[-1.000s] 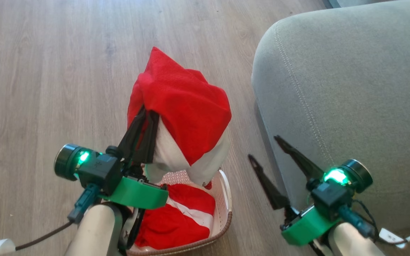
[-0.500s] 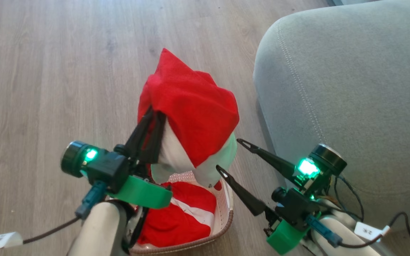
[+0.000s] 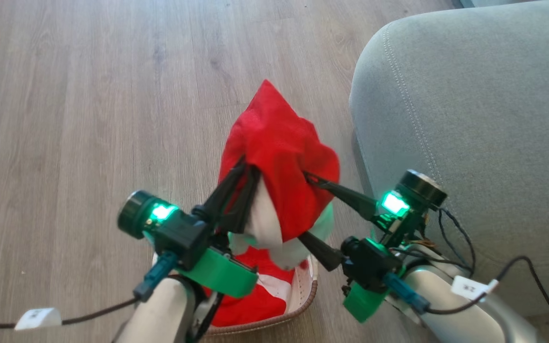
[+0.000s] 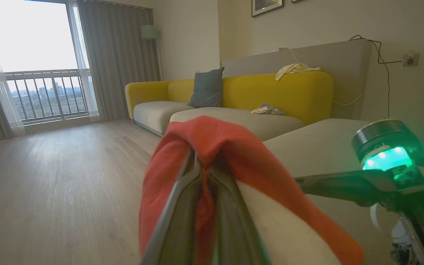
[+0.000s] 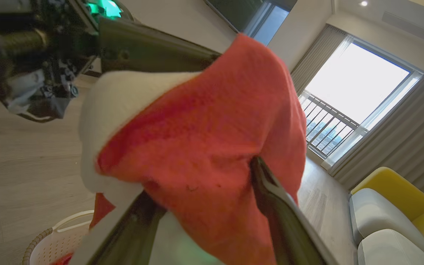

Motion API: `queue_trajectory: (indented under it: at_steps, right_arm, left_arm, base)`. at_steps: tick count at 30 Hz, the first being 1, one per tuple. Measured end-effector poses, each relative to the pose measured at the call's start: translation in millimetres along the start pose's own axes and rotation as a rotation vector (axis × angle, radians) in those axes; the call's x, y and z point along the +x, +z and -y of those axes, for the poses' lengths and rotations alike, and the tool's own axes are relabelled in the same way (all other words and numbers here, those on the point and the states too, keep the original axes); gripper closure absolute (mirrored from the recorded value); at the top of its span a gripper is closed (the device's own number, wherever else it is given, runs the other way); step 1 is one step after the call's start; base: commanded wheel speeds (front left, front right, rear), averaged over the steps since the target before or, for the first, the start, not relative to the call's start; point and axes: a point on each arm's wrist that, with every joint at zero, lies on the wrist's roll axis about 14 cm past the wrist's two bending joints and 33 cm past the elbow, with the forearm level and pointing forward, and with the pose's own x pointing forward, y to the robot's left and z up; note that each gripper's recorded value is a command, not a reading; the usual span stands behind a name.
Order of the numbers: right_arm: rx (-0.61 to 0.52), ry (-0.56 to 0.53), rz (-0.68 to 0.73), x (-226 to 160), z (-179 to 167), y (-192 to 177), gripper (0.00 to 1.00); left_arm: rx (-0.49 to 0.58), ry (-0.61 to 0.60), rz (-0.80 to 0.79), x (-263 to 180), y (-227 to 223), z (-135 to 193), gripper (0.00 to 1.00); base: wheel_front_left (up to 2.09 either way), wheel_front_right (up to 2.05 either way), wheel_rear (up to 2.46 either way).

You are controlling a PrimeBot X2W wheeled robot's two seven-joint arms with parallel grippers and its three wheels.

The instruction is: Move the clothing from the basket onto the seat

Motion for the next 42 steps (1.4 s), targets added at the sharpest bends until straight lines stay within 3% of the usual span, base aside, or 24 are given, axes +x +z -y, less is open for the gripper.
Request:
queue_trajectory:
  at_steps: [5, 13, 14, 15, 28, 29, 30, 31, 42]
  right_arm:
    - [-0.008, 0.018, -0.012, 10.5, -4.7, -5.0, 0.00]
    - [0.021, -0.053, 0.028, 31.2, 10.5, 5.6, 0.00]
    - [0.026, -0.062, 0.028, 32.3, 12.0, 5.7, 0.60]
    - [0.031, -0.071, 0.027, 32.9, 13.9, 5.4, 1.00]
    - [0.116, -0.122, 0.060, 36.4, 18.4, 13.4, 1.00]
    - [0.122, -0.131, 0.063, 36.0, 19.8, 14.2, 1.00]
    - [0.132, -0.141, 0.067, 35.4, 21.3, 15.3, 1.00]
    - [0.136, -0.152, 0.072, 35.0, 23.7, 16.6, 1.00]
    - [0.121, -0.292, 0.107, 21.9, 69.7, 24.4, 1.00]
  left_arm:
    - [-0.004, -0.036, 0.014, 3.3, 4.1, 10.6, 1.00]
    - [-0.009, -0.064, 0.023, 1.8, 7.1, 18.9, 1.00]
    - [-0.007, -0.063, 0.025, 1.4, 7.9, 18.6, 1.00]
    - [-0.005, -0.061, 0.026, 1.0, 8.7, 18.3, 1.00]
    - [-0.001, -0.050, 0.034, -3.6, 14.4, 16.4, 1.00]
    - [-0.001, -0.050, 0.034, -3.7, 14.6, 16.3, 0.81]
    - [-0.002, -0.049, 0.036, -3.7, 15.3, 16.3, 0.53]
    - [-0.008, -0.047, 0.037, -3.7, 15.7, 16.0, 0.00]
    - [0.001, -0.027, -0.015, -8.0, -1.1, 9.7, 0.00]
  base:
    - [0.00, 0.00, 0.00]
    - [0.00, 0.00, 0.00]
    - [0.00, 0.00, 0.00]
    - [0.00, 0.00, 0.00]
    - [0.00, 0.00, 0.00]
    - [0.00, 0.00, 0.00]
    - [0.00, 0.00, 0.00]
    - [0.00, 0.00, 0.00]
    - [0.00, 0.00, 0.00]
